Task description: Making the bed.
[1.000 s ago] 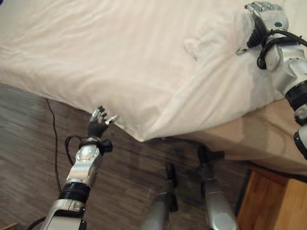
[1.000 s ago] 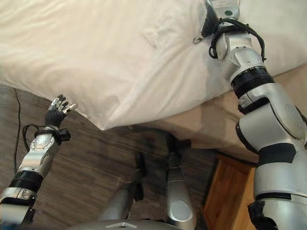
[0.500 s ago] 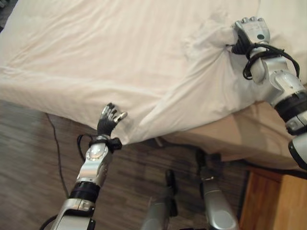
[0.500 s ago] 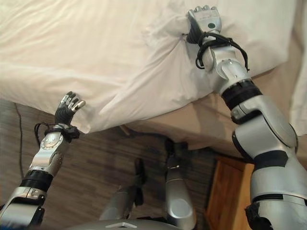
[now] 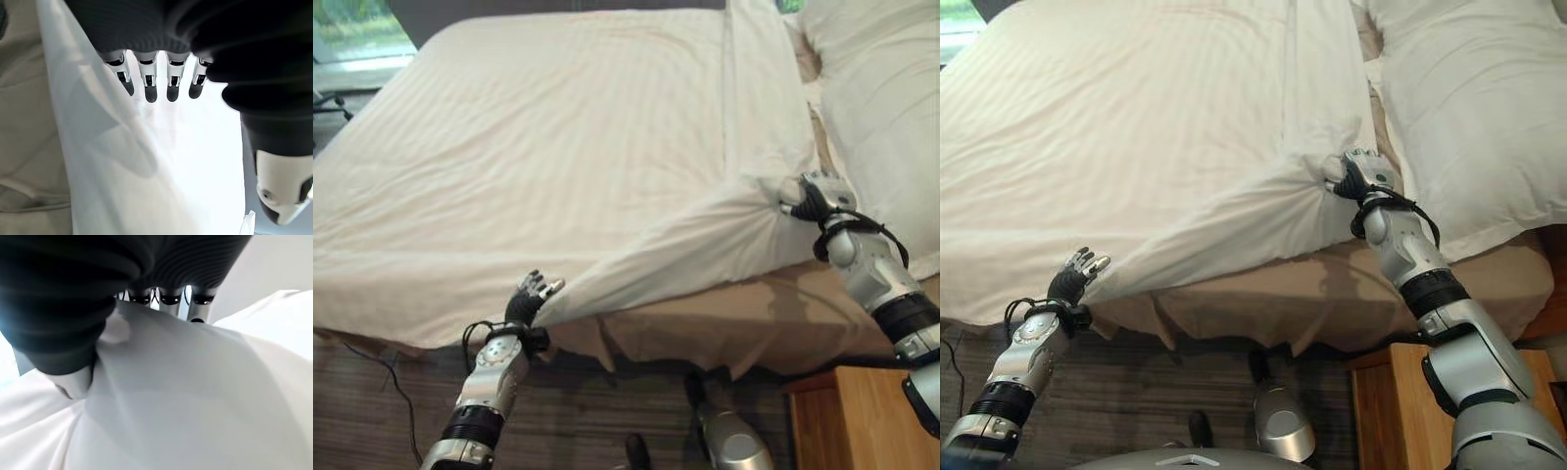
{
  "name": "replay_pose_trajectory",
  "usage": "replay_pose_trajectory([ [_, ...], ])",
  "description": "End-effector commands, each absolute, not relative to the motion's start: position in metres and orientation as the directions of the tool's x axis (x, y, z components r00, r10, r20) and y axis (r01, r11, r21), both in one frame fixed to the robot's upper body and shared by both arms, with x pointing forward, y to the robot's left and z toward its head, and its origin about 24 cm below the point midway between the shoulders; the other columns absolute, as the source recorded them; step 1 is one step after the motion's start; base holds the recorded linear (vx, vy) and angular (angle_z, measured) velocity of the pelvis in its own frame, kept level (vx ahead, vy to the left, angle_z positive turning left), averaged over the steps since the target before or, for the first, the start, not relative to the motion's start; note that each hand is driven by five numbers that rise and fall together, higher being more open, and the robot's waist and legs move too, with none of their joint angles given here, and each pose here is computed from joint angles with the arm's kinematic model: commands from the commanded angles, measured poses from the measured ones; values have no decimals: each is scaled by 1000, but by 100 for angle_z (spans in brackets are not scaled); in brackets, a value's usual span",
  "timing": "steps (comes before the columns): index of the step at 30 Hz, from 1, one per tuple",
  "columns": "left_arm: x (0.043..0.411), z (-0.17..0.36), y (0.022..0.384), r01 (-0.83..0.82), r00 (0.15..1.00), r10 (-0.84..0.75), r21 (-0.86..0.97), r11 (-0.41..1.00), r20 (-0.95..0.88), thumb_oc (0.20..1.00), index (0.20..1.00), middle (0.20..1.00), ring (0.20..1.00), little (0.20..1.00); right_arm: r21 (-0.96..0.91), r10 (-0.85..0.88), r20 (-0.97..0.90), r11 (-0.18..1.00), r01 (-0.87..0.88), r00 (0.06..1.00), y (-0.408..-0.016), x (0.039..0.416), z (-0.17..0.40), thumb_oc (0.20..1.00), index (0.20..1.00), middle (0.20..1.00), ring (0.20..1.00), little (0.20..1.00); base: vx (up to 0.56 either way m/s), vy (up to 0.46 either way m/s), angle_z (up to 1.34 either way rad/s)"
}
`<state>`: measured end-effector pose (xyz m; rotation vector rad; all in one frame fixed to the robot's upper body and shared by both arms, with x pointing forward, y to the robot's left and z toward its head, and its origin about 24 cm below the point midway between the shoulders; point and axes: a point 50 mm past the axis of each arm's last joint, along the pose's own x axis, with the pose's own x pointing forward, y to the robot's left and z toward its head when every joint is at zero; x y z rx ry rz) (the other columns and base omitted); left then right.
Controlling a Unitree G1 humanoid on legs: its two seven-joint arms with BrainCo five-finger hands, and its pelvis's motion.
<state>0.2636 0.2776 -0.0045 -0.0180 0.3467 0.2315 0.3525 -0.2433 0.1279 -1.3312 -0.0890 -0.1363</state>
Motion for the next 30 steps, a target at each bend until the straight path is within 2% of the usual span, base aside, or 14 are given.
replay_pose_trajectory([
  [1,251,-10,292,-264,897,273,74,962,-348,1000,1000,1000,1000,1000,-940,-146,265,181,289,953,-276,345,159,200,200,200,200,200,-20,67,-10],
  [4,242,-17,298,-305,876,310,74,950,-368,1000,1000,1000,1000,1000,-932,-192,264,202,301,945,-291,321,141,200,200,200,200,200,-17,77,-28],
  [5,234,-24,302,-340,856,340,73,938,-389,1000,1000,1000,1000,1000,-932,-247,234,219,290,940,-306,293,116,200,200,200,200,200,-28,82,-30],
  [8,230,-29,303,-360,843,357,72,930,-402,1000,1000,1000,1000,1000,-936,-284,206,222,273,936,-314,274,98,200,200,200,200,200,-15,37,-12],
  [14,226,-35,301,-388,829,378,63,919,-411,1000,1000,1000,1000,1000,-935,-287,201,229,270,937,-310,247,74,200,200,200,200,200,-16,30,-10],
  [15,226,-55,271,-318,822,338,122,940,-458,1000,1000,1000,1000,1000,-950,-229,144,242,199,963,-293,239,49,200,200,200,200,200,-28,23,-8],
  [18,218,-63,270,-330,805,338,105,938,-487,1000,1000,1000,1000,1000,-956,-237,90,251,151,967,-291,236,31,200,200,200,200,200,-41,20,-10],
  [19,215,-67,266,-326,801,333,105,940,-498,1000,1000,1000,1000,1000,-965,-243,25,246,86,970,-290,226,15,1000,1000,1000,1000,1000,-39,16,-12],
  [23,213,-69,261,-334,798,334,94,938,-502,1000,1000,1000,1000,1000,-964,-267,-137,257,-67,954,-287,204,-24,1000,1000,1000,1000,1000,-23,8,0],
  [26,213,-72,255,-344,794,339,86,935,-505,1000,1000,1000,1000,1000,-931,-312,-313,286,-226,897,-281,174,-67,1000,1000,1000,1000,1000,-42,18,0],
  [27,215,-73,252,-342,794,336,84,936,-507,1000,1000,1000,1000,1000,-908,-335,-391,294,-299,857,-281,159,-83,1000,1000,1000,1000,1000,-57,22,4],
  [28,218,-73,246,-340,799,330,75,937,-502,1000,1000,1000,1000,1000,-825,-370,-559,334,-455,742,-272,126,-118,1000,1000,1000,1000,1000,-61,24,3],
  [29,220,-73,242,-337,800,325,71,939,-504,1000,1000,1000,1000,1000,-795,-388,-604,351,-495,696,-270,114,-127,1000,1000,1000,1000,1000,-48,17,1],
  [30,220,-73,243,-338,801,327,72,939,-503,1000,1000,1000,1000,1000,-795,-387,-604,352,-493,697,-269,114,-127,1000,1000,1000,1000,1000,-33,9,1],
])
